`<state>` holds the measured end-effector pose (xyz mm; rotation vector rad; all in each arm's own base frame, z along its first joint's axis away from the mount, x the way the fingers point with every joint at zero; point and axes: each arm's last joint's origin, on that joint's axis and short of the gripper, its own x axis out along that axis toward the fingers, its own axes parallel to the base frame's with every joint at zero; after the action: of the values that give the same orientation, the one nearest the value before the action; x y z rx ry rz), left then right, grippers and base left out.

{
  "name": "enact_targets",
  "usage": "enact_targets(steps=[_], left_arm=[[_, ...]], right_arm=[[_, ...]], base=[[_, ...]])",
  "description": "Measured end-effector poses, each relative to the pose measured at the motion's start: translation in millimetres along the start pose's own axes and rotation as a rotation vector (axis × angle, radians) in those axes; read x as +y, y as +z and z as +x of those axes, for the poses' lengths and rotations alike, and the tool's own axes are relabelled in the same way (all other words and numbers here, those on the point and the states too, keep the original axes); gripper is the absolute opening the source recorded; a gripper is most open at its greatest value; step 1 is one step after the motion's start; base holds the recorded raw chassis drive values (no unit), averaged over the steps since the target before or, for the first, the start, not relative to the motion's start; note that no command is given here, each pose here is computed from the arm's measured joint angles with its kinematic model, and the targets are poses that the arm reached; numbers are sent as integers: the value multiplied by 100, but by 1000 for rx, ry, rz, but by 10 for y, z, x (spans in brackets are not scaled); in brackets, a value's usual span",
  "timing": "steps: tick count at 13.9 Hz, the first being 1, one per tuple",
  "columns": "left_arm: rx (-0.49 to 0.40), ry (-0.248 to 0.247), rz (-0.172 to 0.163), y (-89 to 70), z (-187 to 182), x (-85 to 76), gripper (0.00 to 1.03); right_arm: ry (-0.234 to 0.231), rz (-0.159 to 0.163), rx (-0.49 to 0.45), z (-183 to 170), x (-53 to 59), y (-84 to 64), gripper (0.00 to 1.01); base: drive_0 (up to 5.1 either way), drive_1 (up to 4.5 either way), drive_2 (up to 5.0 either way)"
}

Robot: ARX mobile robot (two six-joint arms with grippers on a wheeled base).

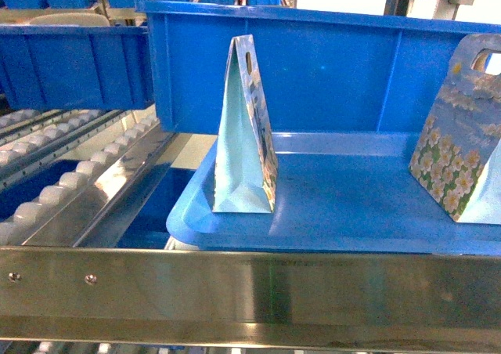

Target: Move flower gift bag to table near conveyor

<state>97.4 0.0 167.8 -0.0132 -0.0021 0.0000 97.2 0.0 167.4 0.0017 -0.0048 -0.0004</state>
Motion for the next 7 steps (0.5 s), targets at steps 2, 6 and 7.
enact_targets(steps=[2, 6, 7], left_arm=[[0, 0, 0, 0, 0, 0, 98], [0, 0, 0, 0, 0, 0, 98], [0, 0, 0, 0, 0, 0, 98]], right_arm=[[0, 0, 0, 0, 0, 0, 98], [0, 0, 0, 0, 0, 0, 98], [0, 0, 0, 0, 0, 0, 98]], base=[[0, 0, 0], [0, 0, 0], [0, 0, 0]])
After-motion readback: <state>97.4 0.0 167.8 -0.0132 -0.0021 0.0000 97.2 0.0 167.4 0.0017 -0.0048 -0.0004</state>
